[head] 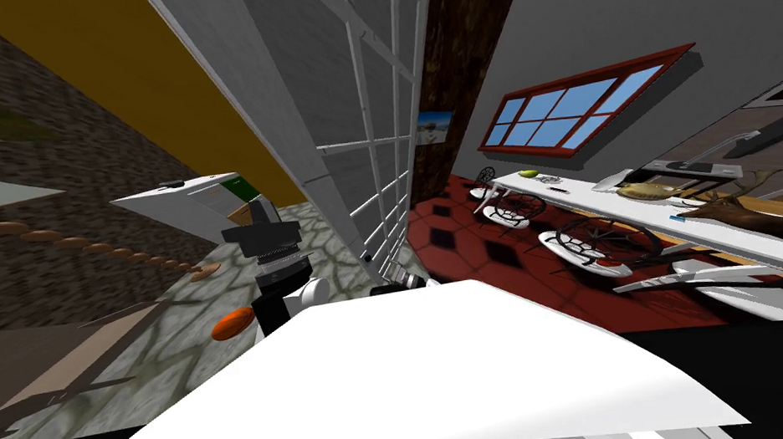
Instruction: Push the door open
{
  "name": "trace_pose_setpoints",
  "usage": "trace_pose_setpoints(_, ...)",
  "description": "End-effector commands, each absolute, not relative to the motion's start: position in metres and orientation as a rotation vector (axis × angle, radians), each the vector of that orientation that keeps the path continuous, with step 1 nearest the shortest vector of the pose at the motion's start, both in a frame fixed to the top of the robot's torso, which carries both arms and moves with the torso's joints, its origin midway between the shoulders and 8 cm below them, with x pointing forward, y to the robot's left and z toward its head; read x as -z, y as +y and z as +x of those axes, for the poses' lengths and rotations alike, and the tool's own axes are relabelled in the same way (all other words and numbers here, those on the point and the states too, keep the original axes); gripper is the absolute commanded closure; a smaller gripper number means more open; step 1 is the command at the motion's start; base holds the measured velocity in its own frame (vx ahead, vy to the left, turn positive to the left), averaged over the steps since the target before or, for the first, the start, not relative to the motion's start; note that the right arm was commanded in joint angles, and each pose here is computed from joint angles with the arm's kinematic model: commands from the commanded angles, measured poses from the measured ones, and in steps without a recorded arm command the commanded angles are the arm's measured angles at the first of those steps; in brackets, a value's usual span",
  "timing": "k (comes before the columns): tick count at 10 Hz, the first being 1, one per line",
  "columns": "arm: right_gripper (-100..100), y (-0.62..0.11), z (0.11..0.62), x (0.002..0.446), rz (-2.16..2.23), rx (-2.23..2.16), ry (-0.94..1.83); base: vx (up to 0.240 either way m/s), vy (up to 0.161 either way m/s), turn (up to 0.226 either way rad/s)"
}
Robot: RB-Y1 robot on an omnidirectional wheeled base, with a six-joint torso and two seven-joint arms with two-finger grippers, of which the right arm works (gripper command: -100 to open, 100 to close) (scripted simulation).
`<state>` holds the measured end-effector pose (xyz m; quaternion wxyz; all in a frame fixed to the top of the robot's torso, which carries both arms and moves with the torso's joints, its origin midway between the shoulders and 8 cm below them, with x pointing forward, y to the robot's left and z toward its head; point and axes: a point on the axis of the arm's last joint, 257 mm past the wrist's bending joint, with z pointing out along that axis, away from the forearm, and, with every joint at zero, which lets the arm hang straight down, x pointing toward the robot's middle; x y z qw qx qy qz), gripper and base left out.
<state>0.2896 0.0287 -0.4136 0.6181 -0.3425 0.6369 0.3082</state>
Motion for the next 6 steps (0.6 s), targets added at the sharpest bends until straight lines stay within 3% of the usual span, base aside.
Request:
trace_pose_setpoints(1,-100,0.024,0.293,0.415,-0.794,-0.700,1.472,0.100,0.188,0.022)
trace_pose_setpoints(4,-100,0.042,0.302,0.404,-0.757,-0.714,1.457,0.160,0.208,0.024)
trace_pose_setpoints(5,-100,0.038,0.301,0.409,-0.768,-0.710,1.463,0.073,0.119,-0.010)
trace_pose_setpoints(6,100,0.038,0.301,0.409,-0.768,-0.710,1.463,-0.008,-0.015,0.001)
